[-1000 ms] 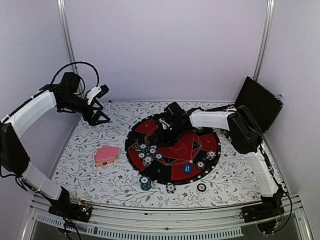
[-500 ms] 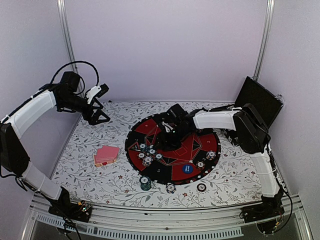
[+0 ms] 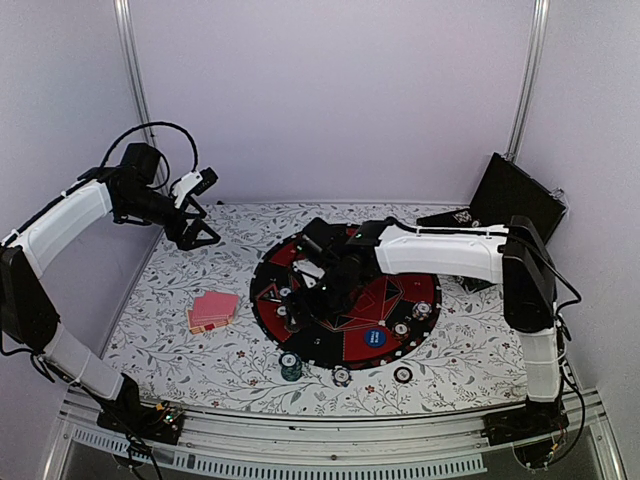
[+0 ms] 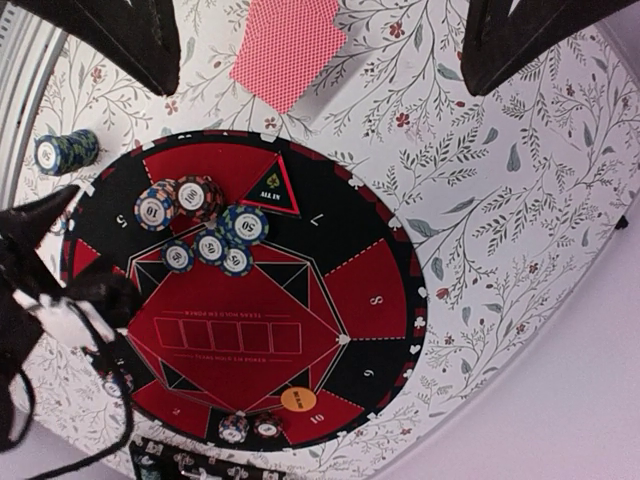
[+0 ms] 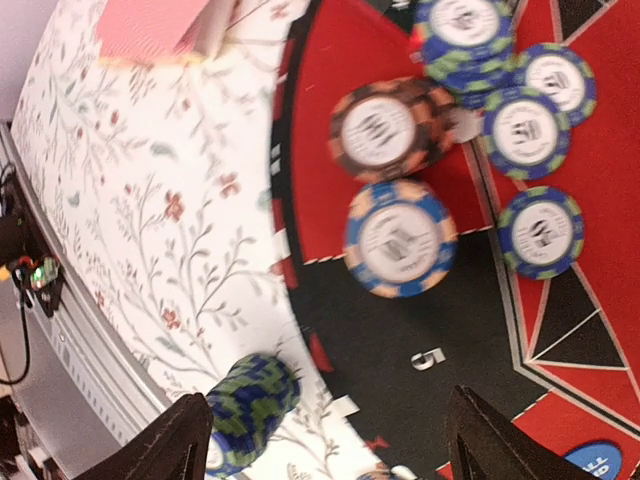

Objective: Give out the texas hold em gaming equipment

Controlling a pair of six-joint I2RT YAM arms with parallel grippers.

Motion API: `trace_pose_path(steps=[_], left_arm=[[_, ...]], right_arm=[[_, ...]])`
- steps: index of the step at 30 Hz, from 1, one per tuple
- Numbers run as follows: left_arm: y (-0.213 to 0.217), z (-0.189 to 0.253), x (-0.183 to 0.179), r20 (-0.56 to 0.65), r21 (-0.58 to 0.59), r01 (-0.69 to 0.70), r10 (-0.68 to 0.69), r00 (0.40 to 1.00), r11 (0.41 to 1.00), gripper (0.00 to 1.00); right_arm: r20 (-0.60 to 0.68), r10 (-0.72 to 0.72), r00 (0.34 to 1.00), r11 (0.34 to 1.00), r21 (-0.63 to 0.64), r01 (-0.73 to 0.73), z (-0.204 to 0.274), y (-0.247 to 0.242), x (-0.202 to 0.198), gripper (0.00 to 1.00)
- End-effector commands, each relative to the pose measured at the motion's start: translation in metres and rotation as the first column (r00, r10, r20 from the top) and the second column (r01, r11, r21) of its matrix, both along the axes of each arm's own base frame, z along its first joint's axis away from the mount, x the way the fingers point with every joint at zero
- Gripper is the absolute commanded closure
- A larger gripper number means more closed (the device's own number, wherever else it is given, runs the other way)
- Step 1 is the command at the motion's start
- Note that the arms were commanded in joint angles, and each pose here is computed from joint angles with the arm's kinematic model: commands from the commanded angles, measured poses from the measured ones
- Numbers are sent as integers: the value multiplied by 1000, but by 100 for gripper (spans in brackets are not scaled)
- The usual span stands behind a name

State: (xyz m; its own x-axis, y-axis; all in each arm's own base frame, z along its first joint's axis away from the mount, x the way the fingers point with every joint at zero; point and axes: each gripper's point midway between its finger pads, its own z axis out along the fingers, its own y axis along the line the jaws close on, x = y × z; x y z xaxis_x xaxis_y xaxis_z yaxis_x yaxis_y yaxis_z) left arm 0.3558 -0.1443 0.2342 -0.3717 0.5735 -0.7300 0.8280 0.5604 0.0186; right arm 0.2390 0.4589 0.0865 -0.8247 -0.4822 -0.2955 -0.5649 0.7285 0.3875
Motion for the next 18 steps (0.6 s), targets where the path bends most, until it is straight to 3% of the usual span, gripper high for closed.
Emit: trace_pose_path(steps=[1,18], left_arm=[[2,4,-1,-7,-1,-12,12,1000,1000,0],[3,13,-6,3,-4,-16,16,1000,1000,0]], right_arm=[[102,95,990,990,-113,-84,21,1,-34,15],[93,255,962,944,-239,-227,1,21,-84,15]])
